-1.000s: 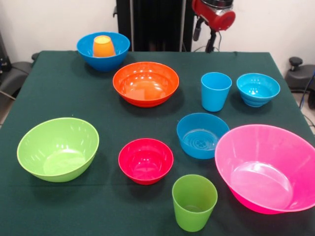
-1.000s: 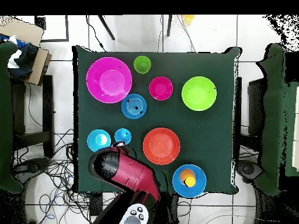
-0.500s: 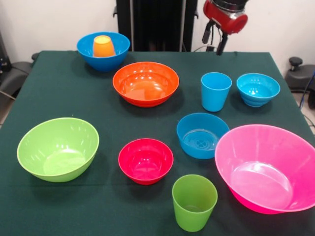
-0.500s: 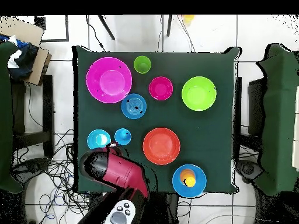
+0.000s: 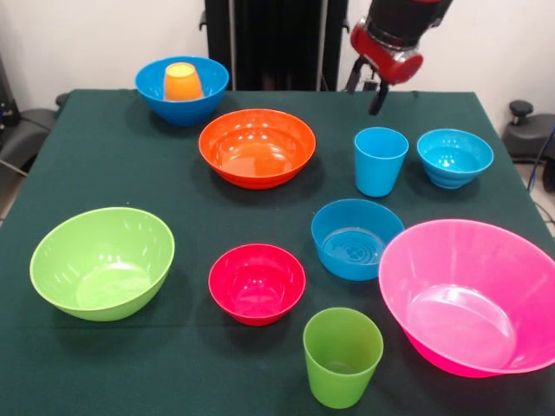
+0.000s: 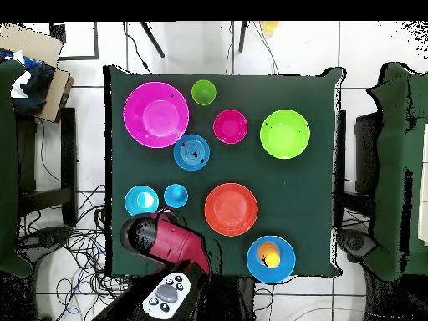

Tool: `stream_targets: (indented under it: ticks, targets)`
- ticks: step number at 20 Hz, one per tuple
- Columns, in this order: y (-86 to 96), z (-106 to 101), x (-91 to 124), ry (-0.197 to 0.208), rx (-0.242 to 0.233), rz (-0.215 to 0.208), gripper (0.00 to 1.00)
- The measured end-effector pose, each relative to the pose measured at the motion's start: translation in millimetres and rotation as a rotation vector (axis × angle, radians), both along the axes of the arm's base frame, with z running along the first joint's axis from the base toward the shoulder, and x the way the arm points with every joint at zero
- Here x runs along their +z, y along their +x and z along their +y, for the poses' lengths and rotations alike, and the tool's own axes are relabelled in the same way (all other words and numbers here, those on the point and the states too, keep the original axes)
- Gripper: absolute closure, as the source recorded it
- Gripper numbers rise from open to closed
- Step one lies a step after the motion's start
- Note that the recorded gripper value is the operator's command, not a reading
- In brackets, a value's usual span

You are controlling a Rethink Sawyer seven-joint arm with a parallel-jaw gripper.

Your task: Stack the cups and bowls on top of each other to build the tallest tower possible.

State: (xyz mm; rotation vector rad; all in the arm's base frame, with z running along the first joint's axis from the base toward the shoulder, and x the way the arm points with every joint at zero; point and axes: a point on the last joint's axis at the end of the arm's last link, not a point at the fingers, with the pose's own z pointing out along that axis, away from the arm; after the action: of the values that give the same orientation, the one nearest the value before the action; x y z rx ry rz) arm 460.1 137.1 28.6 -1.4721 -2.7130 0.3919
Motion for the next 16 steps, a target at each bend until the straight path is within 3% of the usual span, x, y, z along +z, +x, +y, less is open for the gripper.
stream_targets:
  ticks: [8, 16]
  targets:
    - [-11.0, -20.6, -29.3, -0.068, -0.005, 0.004, 0.00]
    - [-15.0, -26.7, -34.0, -0.084, -0.011, 0.013, 0.00]
